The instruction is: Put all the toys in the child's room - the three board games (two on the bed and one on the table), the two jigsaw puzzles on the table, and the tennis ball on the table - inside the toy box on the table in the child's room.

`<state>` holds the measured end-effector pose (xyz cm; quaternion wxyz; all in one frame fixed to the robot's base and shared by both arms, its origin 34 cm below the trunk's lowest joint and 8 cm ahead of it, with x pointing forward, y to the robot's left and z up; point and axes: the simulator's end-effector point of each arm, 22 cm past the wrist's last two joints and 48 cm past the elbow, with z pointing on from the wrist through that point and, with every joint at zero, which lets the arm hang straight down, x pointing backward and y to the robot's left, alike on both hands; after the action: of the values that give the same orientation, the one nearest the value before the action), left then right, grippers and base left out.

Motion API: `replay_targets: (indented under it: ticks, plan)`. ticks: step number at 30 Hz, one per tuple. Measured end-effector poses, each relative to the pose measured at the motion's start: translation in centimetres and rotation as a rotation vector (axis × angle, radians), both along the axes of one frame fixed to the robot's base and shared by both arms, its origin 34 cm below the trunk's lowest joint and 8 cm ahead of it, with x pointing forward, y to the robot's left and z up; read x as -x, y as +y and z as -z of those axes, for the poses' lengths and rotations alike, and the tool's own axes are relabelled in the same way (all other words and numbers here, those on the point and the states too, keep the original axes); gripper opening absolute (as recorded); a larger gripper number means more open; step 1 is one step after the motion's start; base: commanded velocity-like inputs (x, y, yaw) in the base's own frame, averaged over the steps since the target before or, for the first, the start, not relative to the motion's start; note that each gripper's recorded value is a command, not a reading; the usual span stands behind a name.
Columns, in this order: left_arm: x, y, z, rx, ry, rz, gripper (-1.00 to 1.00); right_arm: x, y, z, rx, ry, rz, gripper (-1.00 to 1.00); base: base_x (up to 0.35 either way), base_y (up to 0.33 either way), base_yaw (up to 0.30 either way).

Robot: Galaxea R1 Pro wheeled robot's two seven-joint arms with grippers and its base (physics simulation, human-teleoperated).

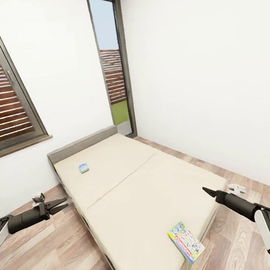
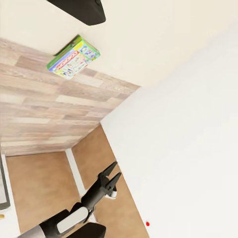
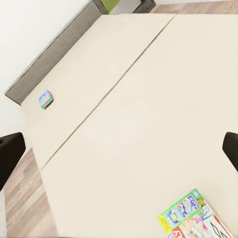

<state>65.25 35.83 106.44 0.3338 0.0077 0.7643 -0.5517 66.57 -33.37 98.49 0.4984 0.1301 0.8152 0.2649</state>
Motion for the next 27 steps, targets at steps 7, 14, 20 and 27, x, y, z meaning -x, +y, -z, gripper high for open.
replay_targets:
  ticks: [7,14,20,27]
  plan:
    - [-0.01,-0.12,0.03,0.001,0.001,0.002,1.00,0.02,0.00,-0.10,-0.002,-0.003,-0.004,1.00,0.000,-0.298,0.091]
    - [-0.01,-0.13,0.05,0.000,0.001,0.002,1.00,0.04,0.34,-0.39,-0.012,-0.015,-0.018,1.00,0.000,-0.303,0.005]
    - [0.00,-0.14,0.04,-0.001,0.001,0.003,1.00,-0.12,0.24,-0.67,-0.002,-0.033,-0.016,1.00,0.000,-0.304,0.113]
    - [0.00,-0.14,0.04,-0.001,0.002,0.003,1.00,-0.15,0.26,-0.71,0.000,-0.036,-0.016,1.00,0.000,-0.309,0.271]
